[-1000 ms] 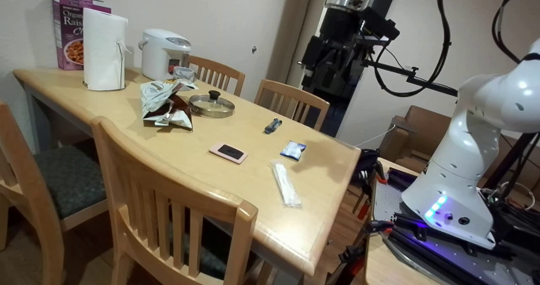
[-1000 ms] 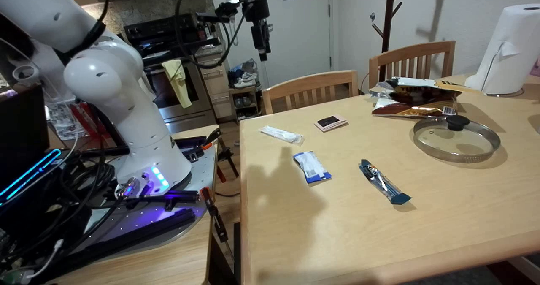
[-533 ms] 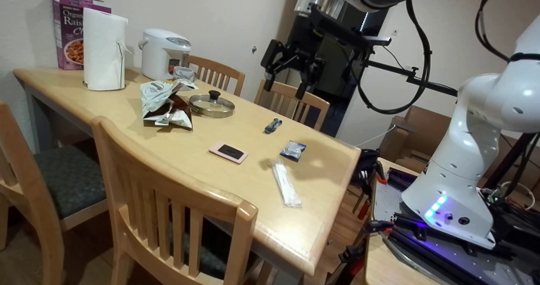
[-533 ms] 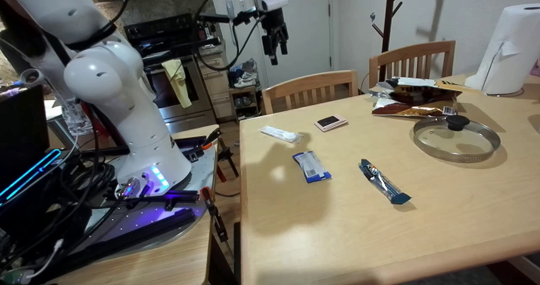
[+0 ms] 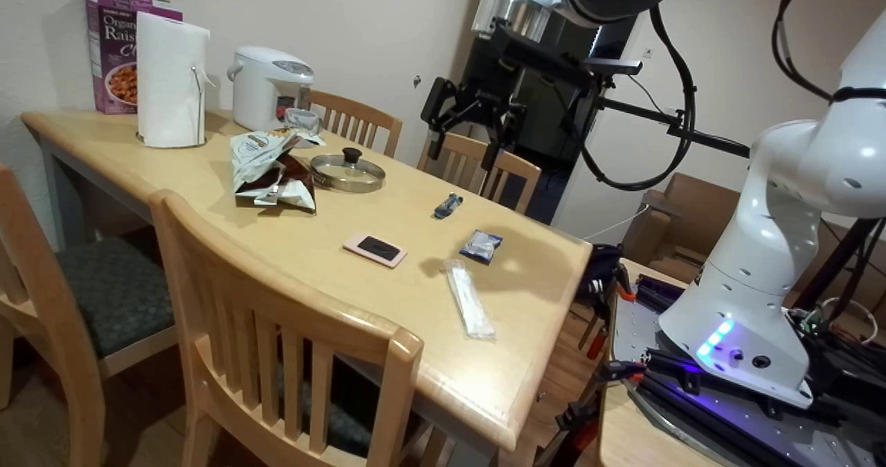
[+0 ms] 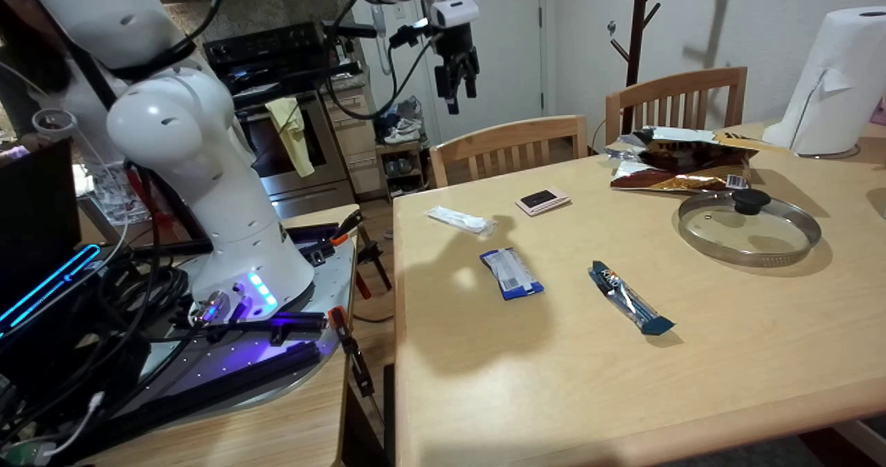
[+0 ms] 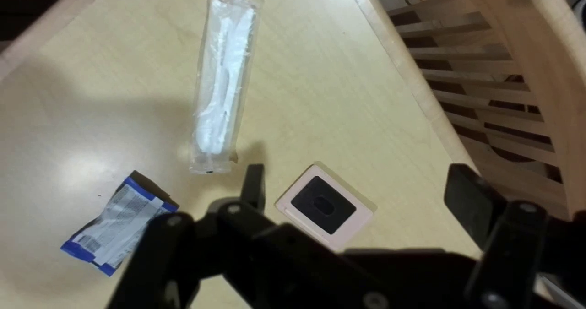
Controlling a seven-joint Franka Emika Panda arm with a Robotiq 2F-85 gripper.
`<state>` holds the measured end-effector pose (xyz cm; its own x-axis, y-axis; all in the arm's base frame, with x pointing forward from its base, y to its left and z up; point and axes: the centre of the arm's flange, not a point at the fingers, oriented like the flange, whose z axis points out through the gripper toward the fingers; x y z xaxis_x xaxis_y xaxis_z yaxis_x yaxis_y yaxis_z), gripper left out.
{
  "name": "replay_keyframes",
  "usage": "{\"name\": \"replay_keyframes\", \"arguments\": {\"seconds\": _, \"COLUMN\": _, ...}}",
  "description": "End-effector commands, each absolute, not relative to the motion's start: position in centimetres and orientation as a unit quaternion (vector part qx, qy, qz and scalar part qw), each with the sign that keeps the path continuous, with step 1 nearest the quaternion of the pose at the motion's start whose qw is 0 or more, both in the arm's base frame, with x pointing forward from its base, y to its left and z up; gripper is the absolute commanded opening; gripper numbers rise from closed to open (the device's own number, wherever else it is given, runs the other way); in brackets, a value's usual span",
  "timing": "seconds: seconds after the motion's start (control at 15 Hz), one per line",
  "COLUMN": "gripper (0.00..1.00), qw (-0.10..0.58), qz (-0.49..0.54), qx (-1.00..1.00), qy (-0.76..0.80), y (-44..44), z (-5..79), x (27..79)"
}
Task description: Turn the white object anti clockwise
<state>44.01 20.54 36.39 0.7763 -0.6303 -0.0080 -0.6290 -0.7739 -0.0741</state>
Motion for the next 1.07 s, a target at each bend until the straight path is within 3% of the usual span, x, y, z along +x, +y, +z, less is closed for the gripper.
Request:
{"name": "replay_keyframes", "arguments": {"seconds": 0.0, "gripper": 1.00, "qw": -0.011, "qz": 0.019, "qx": -0.936, "qy": 0.352, "y": 19.5, "z": 36.1, "x": 43.2}}
{"name": "replay_keyframes", "arguments": {"seconds": 1.0, "gripper": 1.00, "qw": 0.021, "qz": 0.091, "qx": -0.917, "qy": 0.387, "y": 17.8, "z": 27.1, "x": 39.9}}
